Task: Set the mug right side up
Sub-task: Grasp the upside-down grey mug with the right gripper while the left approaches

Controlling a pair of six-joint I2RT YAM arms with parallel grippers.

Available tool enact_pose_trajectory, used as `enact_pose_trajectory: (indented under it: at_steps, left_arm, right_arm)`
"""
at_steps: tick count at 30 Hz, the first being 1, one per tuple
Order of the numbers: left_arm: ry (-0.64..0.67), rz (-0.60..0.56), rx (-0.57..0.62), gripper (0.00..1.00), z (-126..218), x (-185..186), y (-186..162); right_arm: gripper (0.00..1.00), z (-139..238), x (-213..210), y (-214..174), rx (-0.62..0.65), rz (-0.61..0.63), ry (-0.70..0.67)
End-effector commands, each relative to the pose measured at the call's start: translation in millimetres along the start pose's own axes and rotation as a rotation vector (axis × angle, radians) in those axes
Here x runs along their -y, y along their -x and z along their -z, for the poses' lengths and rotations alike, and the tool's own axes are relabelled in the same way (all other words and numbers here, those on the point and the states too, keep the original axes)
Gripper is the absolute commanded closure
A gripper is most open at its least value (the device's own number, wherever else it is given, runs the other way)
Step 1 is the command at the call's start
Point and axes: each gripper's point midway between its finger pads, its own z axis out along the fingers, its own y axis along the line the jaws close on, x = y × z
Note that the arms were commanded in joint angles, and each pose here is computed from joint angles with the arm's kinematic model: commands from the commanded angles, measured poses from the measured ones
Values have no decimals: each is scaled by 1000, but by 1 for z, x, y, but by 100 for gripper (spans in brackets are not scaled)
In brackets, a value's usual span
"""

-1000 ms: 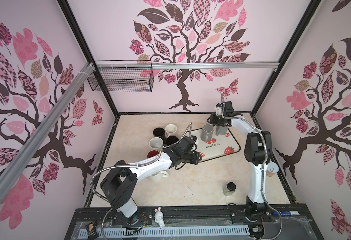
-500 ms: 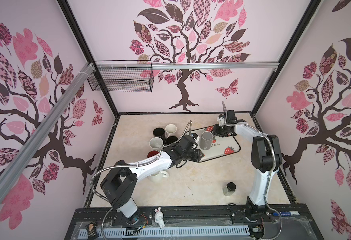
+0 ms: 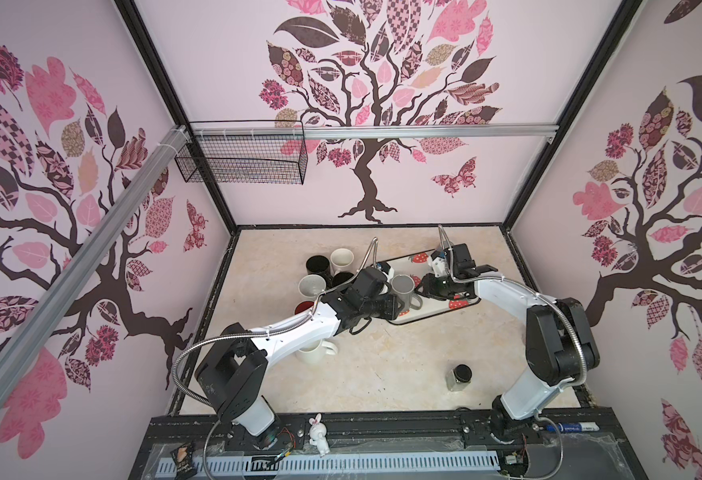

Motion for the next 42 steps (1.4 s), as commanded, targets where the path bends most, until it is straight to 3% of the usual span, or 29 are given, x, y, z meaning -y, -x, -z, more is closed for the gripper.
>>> enact_pose_trajectory:
  at_steps: [1,5,15,27,36,42]
  left_arm:
    - [26,40,3,64,-2,-12,1]
    - [45,74,14,64,2,-24,4]
    - [92,108,36,63,15,-48,7]
    - [105,108,41,62,19,-53,5]
    - [123,110,47,61,23,-59,2]
    - [122,109,51,61,25,-59,4]
  right_arm:
    - [61,17,-19,5,57,60,46]
    - [58,14,-36,-14,60,139,78]
    - [53,32,-37,-12,162,278,-47]
    - [51,-8,-38,-27,18,377,-156]
    - [65,-22,-29,-21,-18,435,-273]
    - [95,-16,-33,-14,0,462,-306]
